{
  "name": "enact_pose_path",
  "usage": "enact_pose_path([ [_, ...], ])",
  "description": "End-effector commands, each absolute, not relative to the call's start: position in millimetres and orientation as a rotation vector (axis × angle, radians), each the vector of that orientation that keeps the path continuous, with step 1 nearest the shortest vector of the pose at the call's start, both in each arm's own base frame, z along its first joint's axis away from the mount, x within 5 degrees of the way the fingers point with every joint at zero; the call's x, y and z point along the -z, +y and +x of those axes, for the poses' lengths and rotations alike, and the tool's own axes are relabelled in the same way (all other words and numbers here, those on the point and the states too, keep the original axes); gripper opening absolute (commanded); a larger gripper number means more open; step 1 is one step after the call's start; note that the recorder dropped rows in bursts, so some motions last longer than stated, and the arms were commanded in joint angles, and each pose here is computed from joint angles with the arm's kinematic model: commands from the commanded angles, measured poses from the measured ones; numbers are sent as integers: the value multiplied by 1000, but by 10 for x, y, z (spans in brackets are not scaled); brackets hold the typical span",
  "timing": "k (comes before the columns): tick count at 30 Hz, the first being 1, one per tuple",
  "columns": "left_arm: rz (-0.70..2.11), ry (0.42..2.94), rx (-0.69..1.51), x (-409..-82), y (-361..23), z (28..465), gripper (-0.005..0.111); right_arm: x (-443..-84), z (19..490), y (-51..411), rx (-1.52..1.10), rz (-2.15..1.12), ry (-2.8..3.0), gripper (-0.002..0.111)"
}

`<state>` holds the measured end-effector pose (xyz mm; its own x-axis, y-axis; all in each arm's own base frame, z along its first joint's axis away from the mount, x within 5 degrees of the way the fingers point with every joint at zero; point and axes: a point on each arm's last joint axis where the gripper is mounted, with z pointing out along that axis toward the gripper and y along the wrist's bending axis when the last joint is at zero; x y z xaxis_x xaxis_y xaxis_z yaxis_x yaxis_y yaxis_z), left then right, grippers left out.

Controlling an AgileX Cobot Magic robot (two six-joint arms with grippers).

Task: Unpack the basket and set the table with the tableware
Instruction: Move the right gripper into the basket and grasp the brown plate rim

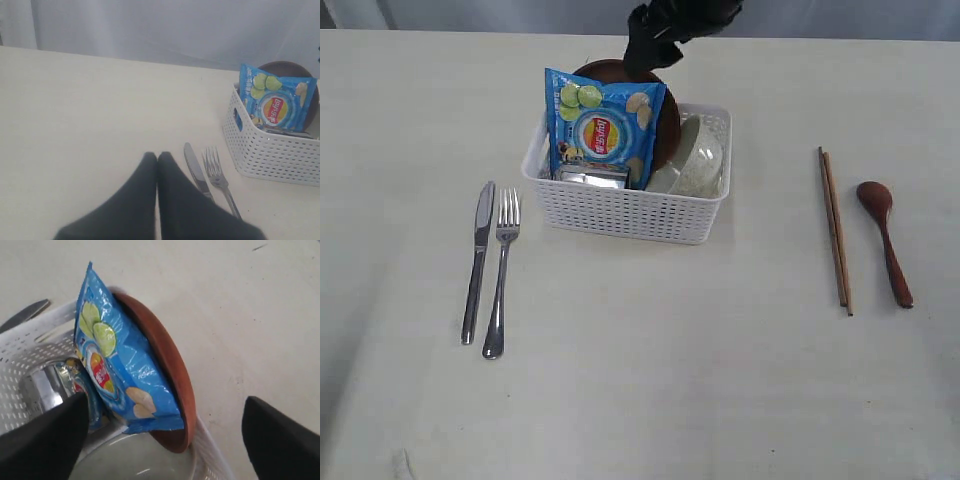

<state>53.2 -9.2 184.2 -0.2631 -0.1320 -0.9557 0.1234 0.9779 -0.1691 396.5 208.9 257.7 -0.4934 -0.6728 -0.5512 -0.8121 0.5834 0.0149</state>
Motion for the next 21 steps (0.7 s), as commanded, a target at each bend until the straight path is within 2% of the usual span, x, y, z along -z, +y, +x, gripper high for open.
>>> enact_pose_path([
  [1,-9,1809,246,-1844,-92,532,0,-2426,3994,2099,-353,-1282,2314,79],
  [8,-9,1809,246,-1844,-92,532,0,-2170,4096,2119,-308,-1317,2311,79],
  [14,-9,1809,246,-1844,-92,532,0,-2143,4186,2125,-251,-1276,2256,78],
  [16,-9,1809,246,-1844,-92,532,0,-2152,4203,2128,-242,-1262,2241,67],
  [21,-9,1809,246,-1844,-92,532,0,-2155,4213,2125,-227,-1264,2230,18],
])
